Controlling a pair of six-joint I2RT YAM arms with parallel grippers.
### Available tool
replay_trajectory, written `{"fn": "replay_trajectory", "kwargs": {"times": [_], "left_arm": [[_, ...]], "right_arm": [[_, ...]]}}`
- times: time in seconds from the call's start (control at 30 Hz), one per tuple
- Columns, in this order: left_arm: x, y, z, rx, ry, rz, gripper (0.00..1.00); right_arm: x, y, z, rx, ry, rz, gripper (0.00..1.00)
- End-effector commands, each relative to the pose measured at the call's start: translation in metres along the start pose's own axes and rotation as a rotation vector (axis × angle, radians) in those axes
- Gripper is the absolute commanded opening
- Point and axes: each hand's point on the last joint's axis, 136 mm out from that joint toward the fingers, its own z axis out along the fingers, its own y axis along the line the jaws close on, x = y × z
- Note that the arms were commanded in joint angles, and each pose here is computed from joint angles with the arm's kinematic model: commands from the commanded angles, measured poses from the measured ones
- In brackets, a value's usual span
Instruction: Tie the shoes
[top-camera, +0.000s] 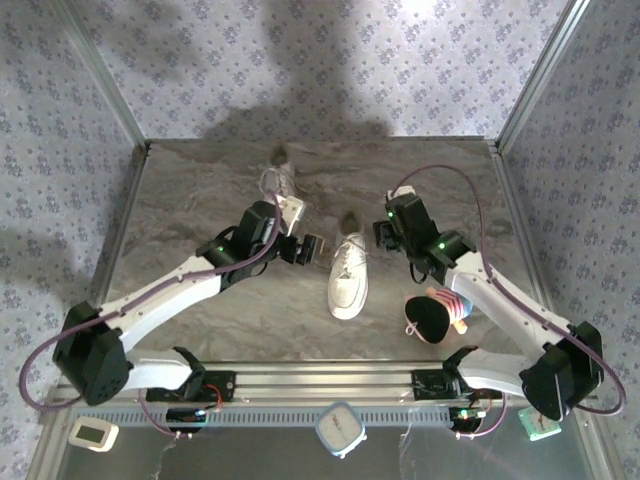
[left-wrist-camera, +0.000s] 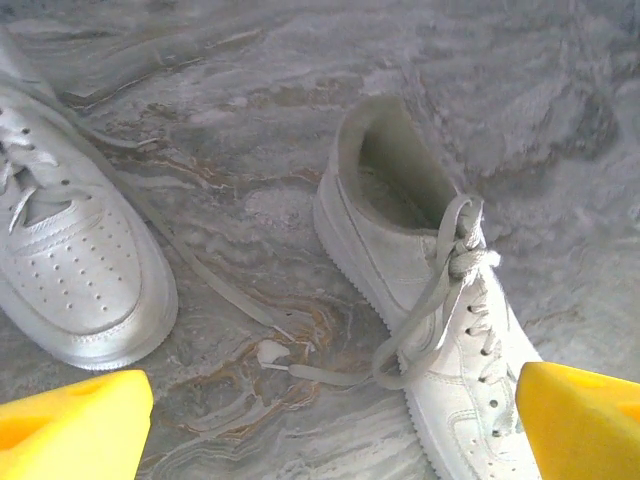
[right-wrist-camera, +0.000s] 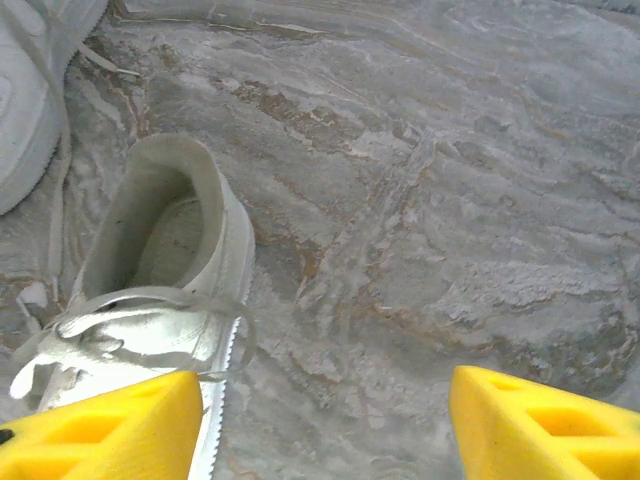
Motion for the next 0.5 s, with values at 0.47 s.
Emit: {"fn": "replay_trajectory", "kwargs": {"times": [0.47], "left_arm": [[-0.015,-0.009,0.103,-0.059,0.279,-0.334,0.71]], "right_arm": [[0.049,-0.021,-0.034,-0.011,-0.144,0.381,1.00]]}}
